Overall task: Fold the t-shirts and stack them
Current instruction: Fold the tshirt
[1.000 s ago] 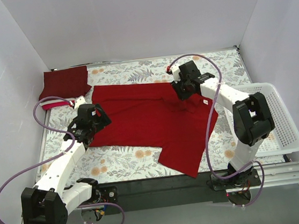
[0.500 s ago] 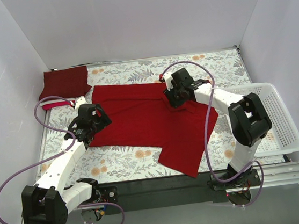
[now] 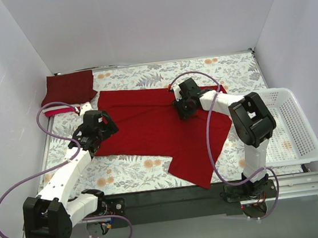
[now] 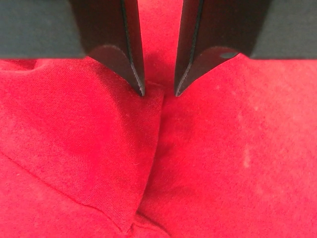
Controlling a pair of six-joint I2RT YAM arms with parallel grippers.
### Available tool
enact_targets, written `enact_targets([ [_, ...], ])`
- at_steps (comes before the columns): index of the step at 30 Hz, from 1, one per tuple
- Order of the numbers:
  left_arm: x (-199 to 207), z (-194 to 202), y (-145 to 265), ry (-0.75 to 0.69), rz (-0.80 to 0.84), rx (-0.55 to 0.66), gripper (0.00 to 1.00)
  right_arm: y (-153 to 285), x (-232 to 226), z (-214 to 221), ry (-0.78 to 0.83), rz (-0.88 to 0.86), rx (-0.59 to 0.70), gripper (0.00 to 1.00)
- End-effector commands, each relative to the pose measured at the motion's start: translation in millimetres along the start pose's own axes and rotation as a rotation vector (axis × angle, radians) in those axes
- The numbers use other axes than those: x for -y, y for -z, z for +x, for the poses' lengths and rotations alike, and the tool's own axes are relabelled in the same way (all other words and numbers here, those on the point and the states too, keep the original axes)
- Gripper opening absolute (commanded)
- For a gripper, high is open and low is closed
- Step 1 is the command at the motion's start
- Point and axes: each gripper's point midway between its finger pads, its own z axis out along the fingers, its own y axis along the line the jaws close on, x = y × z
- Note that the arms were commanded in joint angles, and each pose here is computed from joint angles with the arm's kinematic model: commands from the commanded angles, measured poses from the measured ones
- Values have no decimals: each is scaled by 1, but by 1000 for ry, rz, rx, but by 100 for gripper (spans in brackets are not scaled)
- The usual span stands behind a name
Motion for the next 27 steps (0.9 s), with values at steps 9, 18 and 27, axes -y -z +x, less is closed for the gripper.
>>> enact_targets([
  [9,4,-4,0,-8,15,7,75,6,3,-25,-19,26,84,3],
  [18,8,2,-2,-17,33,-21,75,36,-24,-46,-89,-89,141,1],
  [27,33,20,-7,-19,137,-143,74,27,-62,-47,-145,-281,100,15],
])
